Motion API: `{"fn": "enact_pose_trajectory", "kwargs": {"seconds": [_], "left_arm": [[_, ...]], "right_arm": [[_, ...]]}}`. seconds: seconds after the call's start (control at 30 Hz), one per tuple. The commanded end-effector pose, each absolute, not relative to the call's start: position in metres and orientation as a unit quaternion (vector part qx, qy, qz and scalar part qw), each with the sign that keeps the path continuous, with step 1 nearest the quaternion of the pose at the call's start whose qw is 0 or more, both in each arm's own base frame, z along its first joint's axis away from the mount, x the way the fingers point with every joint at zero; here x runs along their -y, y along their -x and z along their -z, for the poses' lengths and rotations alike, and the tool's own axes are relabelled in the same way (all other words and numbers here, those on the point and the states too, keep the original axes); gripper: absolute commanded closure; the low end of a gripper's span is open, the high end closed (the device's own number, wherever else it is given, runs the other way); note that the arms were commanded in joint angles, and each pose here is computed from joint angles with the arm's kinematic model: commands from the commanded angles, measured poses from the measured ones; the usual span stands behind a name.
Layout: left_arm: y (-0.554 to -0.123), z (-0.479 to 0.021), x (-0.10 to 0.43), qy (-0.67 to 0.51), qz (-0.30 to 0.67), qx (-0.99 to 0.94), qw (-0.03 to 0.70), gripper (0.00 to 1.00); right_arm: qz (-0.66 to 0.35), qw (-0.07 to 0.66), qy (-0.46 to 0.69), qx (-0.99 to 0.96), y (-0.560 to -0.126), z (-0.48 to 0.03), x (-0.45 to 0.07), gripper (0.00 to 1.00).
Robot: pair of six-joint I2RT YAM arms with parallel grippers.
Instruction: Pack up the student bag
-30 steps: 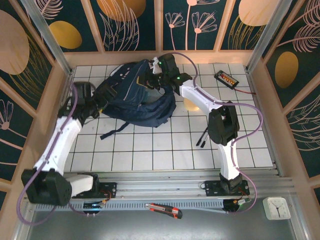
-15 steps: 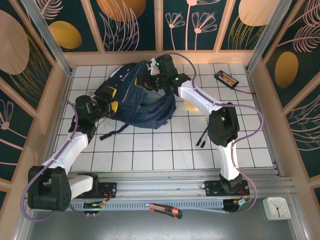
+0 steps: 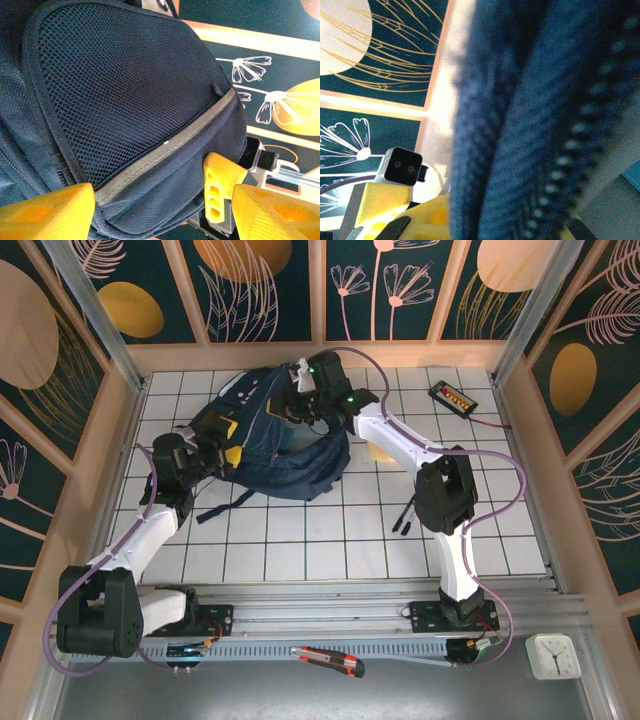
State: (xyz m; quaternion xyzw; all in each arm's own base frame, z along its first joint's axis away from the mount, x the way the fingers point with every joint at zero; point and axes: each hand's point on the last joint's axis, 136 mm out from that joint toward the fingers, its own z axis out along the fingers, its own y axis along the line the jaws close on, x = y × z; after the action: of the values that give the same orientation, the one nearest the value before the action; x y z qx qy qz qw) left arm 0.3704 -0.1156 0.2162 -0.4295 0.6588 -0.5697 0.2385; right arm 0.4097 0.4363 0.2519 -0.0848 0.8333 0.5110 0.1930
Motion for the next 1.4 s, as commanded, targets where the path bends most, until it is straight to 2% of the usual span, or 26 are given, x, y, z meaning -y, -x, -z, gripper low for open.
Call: {"fn": "enact_pose_trajectory", "kwargs": {"seconds": [0.0, 0.37, 0.57, 0.8, 1.1, 1.37], "left_arm": [[-0.371, -0.206, 0.12, 0.431, 0.574, -0.662, 0.217, 0.28], [-0.383, -0.203, 0.126, 0.422, 0.572, -0.674, 0.2, 0.28], [-0.361, -0.193, 0.126, 0.424, 0.562, -0.685, 0.187, 0.23], [-0.346, -0.182, 0.125, 0.436, 0.567, -0.676, 0.177, 0.23], [-0.356, -0.202, 0.128, 0.423, 0.583, -0.668, 0.186, 0.23], [-0.348, -0.226, 0.13, 0.414, 0.603, -0.656, 0.185, 0.23]], "right_arm": [[-0.567, 0.244, 0.136, -0.775, -0.385, -0.342, -0.442, 0.87], [-0.562, 0.244, 0.131, -0.779, -0.389, -0.336, -0.445, 0.87], [-0.557, 0.245, 0.131, -0.783, -0.398, -0.331, -0.449, 0.87], [-0.562, 0.241, 0.131, -0.78, -0.402, -0.332, -0.457, 0.87], [-0.56, 0.236, 0.134, -0.783, -0.396, -0.329, -0.463, 0.87], [-0.555, 0.236, 0.135, -0.786, -0.397, -0.322, -0.462, 0.87]]}}
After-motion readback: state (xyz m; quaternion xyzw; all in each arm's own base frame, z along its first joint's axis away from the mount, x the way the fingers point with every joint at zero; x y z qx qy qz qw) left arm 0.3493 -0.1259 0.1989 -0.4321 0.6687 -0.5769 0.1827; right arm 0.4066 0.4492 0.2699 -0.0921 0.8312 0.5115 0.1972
